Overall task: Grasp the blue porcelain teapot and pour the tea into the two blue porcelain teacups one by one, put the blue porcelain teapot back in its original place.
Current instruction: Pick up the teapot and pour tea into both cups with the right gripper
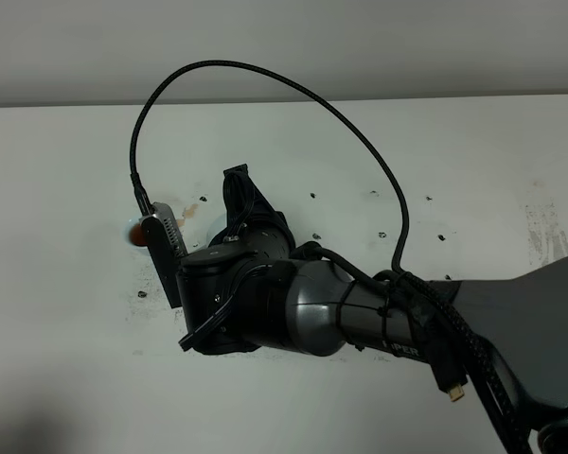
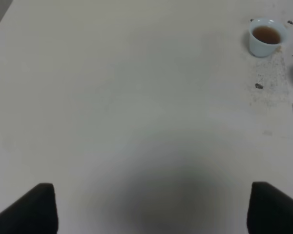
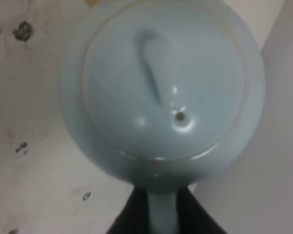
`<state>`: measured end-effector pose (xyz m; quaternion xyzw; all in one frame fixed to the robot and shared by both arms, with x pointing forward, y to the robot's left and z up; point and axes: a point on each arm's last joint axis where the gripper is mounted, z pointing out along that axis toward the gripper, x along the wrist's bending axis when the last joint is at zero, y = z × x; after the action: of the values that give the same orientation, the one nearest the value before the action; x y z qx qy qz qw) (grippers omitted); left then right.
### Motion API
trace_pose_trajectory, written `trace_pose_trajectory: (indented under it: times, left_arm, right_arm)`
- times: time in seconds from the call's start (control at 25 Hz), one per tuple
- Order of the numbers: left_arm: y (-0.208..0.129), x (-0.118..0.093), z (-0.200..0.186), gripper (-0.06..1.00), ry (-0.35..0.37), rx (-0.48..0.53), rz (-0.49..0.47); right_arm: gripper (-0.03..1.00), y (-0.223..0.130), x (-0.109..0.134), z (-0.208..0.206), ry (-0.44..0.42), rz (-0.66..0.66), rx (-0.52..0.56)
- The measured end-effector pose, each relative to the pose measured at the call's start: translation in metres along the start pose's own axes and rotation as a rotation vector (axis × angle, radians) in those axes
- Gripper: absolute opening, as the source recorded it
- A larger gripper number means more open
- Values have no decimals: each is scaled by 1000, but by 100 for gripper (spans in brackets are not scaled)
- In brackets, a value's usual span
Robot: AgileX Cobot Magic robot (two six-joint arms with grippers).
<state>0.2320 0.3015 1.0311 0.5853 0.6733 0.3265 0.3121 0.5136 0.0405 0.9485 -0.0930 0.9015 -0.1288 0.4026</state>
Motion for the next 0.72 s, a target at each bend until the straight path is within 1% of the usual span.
trace_pose_trajectory:
  times: [0.72]
  left_arm:
    - [0, 0, 0, 75, 0, 0, 0]
  right_arm:
    - [4, -1, 0, 0, -4, 6, 12]
